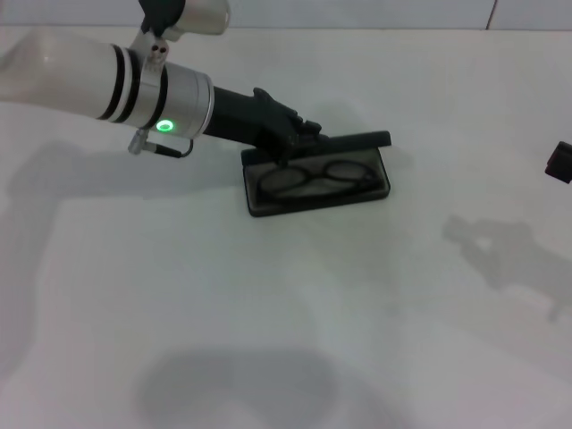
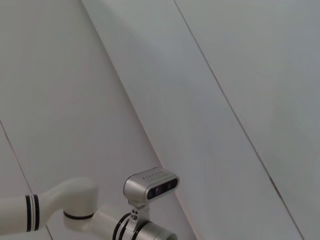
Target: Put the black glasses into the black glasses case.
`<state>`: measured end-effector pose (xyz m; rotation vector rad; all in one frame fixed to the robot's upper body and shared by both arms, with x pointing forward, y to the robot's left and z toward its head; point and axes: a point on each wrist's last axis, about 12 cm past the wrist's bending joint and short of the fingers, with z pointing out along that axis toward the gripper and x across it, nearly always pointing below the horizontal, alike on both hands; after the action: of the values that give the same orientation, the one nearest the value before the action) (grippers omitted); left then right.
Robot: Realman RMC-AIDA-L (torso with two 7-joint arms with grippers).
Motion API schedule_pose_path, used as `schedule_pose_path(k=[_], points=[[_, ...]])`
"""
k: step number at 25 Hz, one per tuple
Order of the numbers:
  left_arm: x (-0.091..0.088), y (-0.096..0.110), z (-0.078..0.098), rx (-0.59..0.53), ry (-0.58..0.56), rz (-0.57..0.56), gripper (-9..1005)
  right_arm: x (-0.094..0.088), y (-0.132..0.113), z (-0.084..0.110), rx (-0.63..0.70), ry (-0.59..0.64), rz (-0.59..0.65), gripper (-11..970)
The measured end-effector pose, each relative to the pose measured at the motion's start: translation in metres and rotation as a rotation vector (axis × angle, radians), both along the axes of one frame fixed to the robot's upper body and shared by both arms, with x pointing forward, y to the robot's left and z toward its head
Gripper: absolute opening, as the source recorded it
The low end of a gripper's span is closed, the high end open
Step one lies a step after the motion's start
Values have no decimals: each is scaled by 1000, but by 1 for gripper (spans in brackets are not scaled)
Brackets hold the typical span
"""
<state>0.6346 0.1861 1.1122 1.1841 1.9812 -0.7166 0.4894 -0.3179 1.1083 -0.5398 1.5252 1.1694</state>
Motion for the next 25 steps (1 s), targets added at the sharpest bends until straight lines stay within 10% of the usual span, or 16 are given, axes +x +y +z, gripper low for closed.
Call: schedule_pose_path(k=[14, 25], points=[[-35, -11, -19, -60, 50, -149, 180, -1, 0, -1, 0, 0, -1, 250], [-74, 38, 33, -468, -172, -220, 182, -7, -2, 1, -10, -19, 48, 266]])
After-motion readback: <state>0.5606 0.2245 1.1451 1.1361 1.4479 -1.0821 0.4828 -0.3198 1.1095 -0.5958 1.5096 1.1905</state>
